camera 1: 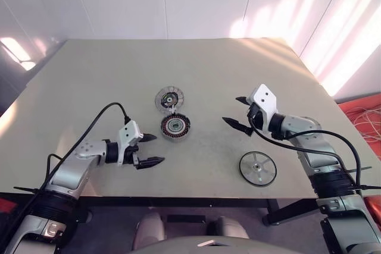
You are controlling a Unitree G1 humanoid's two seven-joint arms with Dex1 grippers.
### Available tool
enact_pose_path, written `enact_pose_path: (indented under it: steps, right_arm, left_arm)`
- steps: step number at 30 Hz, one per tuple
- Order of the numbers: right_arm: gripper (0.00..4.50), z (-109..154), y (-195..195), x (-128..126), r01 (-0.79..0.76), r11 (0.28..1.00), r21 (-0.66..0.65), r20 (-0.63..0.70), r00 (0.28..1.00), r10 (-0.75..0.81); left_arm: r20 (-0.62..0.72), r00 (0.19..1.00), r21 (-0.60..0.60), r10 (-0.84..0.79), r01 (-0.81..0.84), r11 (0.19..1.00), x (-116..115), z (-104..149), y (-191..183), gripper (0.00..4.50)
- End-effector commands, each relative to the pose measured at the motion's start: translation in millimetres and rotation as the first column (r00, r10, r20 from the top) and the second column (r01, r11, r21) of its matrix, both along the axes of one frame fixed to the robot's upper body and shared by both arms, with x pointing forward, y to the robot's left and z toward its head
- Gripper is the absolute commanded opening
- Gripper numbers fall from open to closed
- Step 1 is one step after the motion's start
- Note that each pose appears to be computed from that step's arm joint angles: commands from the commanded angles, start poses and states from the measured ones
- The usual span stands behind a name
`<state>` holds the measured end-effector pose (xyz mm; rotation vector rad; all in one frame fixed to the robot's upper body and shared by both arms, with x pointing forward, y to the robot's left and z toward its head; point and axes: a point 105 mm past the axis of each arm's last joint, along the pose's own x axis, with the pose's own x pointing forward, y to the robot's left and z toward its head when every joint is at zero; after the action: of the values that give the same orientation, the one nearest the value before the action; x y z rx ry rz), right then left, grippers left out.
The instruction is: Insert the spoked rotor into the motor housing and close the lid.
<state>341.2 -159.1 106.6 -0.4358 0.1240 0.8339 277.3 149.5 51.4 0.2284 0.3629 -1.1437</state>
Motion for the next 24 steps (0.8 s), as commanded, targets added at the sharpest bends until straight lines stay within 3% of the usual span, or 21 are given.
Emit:
enact_pose_path:
  steps: [1, 6, 10, 20, 24]
  right_arm:
    - [4.48, 29, 14, 1, -0.061, 0.997, 0.044, 0.093, 0.994, 0.057]
    - [4.48, 48, 39, -9, -0.194, 0.979, 0.055, 0.113, 0.976, 0.187]
    - [4.48, 51, 62, -19, -0.342, 0.940, -0.018, 0.092, 0.935, 0.342]
    - [4.48, 23, 96, -17, -0.603, 0.715, -0.354, -0.061, 0.778, 0.626]
    - [3.58, 20, 108, -10, -0.655, 0.628, -0.420, -0.087, 0.718, 0.691]
  left_arm:
    - [0.052, 0.998, -0.022, 0.038, -0.037, 0.999, 9, 12, 4, 4.45]
    - [0.059, 0.992, -0.055, 0.109, -0.106, 0.993, 12, 11, 11, 4.45]
    - [0.056, 0.989, -0.072, 0.137, -0.132, 0.989, 13, 6, 15, 4.45]
    - [0.066, 0.984, -0.089, 0.164, -0.158, 0.984, 18, 4, 18, 4.45]
    - [0.072, 0.982, -0.088, 0.174, -0.167, 0.982, 19, 5, 20, 4.50]
